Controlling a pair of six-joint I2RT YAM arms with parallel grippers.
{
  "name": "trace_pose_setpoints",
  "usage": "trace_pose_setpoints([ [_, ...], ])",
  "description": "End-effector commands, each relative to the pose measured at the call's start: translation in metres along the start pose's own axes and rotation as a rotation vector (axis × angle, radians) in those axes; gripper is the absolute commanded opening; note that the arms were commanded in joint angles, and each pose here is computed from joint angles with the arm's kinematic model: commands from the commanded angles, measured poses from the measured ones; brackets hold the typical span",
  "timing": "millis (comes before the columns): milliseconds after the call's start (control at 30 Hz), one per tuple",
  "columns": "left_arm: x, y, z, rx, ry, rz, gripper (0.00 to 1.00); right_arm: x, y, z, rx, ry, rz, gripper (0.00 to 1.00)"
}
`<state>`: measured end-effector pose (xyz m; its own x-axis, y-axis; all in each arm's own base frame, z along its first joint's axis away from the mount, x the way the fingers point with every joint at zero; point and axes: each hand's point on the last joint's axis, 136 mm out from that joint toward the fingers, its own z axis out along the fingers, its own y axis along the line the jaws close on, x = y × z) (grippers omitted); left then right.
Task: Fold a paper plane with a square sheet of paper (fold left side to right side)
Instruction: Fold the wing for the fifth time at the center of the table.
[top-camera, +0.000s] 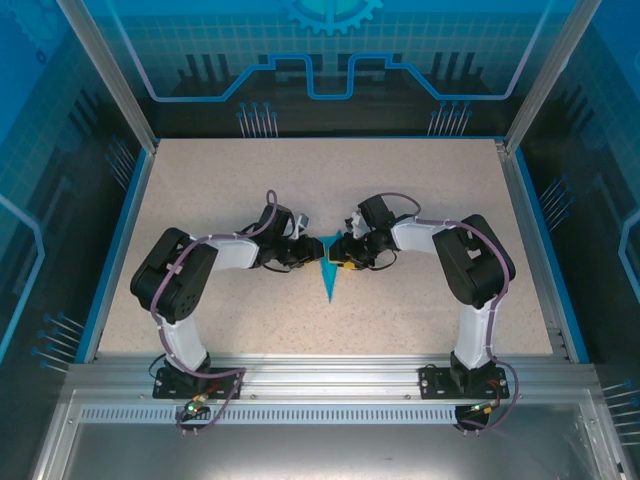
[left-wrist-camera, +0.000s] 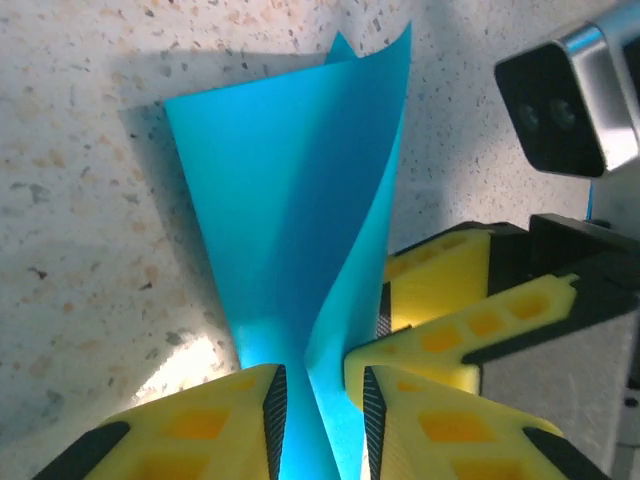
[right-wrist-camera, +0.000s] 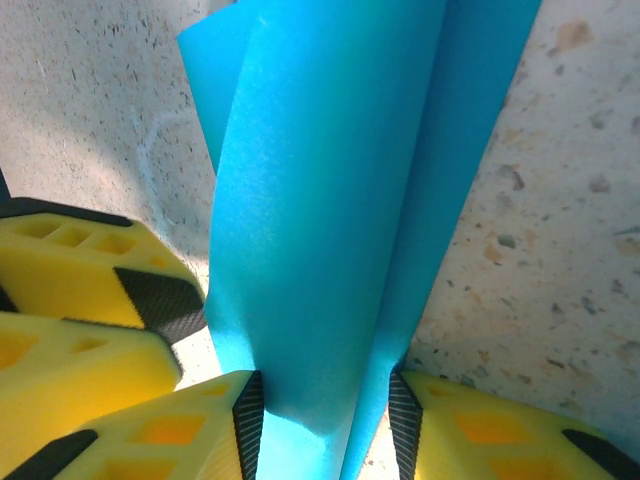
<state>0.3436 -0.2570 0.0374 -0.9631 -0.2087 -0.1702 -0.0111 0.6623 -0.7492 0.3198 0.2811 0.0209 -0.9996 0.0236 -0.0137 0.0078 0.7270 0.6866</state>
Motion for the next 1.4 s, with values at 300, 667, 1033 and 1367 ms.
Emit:
trace_pose_setpoints([
  [300, -0.009, -0.005, 0.010, 0.048, 0.014, -0.028, 0.28, 0.021, -0.023, 0.022, 0.085, 0.068, 0.015, 0.41],
  [667, -0.010, -0.004, 0.012, 0.051, 0.014, -0.033, 0.17, 0.021, -0.024, 0.022, 0.086, 0.070, 0.016, 0.41],
  [1033, -0.011, 0.007, 0.003, 0.006, -0.008, -0.030, 0.03, 0.022, -0.025, 0.023, 0.088, 0.077, 0.017, 0.41],
  [1367, -0.010, 0.013, 0.007, 0.000, 0.002, -0.039, 0.02, 0.022, -0.025, 0.023, 0.088, 0.079, 0.017, 0.41],
])
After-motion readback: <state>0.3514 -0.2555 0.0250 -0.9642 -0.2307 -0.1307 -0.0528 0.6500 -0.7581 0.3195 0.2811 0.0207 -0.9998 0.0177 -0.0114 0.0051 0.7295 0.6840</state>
